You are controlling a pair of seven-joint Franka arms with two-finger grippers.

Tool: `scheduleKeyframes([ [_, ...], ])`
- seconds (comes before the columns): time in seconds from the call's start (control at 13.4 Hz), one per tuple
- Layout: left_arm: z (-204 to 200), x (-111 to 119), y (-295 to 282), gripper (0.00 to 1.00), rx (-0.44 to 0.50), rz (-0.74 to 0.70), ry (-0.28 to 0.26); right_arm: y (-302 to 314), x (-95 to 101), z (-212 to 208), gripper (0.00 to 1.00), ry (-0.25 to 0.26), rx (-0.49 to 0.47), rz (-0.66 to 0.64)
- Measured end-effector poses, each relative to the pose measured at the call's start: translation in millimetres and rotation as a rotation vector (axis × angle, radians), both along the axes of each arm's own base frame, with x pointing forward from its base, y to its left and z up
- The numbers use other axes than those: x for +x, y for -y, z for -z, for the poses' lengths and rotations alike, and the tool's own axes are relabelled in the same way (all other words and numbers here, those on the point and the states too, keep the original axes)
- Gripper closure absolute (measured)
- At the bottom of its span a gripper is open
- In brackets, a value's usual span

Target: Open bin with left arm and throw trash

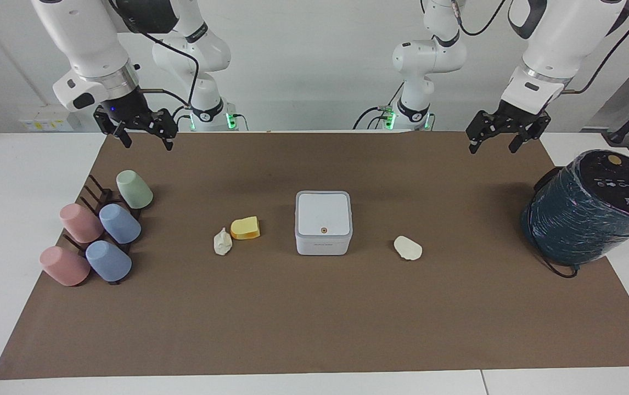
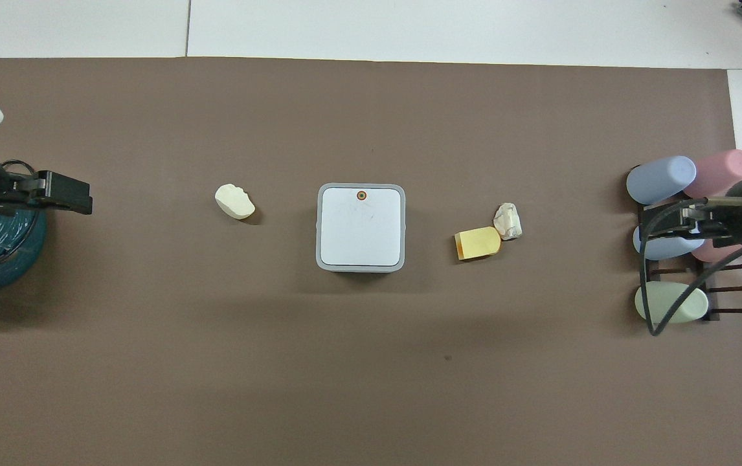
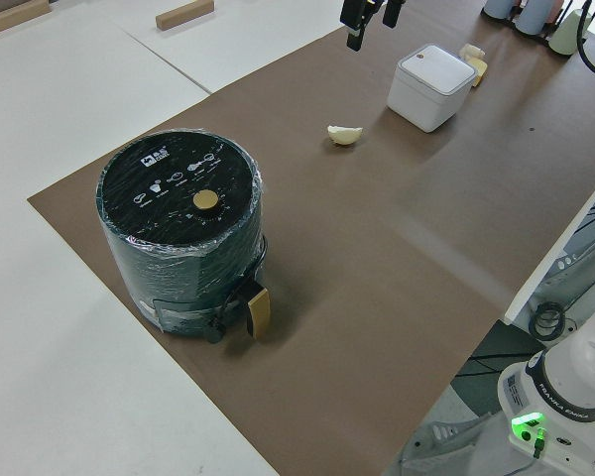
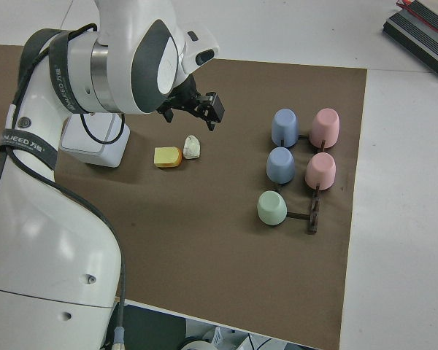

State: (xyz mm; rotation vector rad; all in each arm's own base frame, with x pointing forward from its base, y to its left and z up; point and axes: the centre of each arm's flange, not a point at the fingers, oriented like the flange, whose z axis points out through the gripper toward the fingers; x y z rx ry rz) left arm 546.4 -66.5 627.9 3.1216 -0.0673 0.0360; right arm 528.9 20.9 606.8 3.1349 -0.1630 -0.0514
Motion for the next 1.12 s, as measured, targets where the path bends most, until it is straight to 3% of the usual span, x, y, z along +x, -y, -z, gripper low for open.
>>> scheduleKeyframes([
  [1.12,5,0,9,0.0,-0.001,0.012,0.002,0,0.0,0,0.0,0.0,0.0,0.0],
])
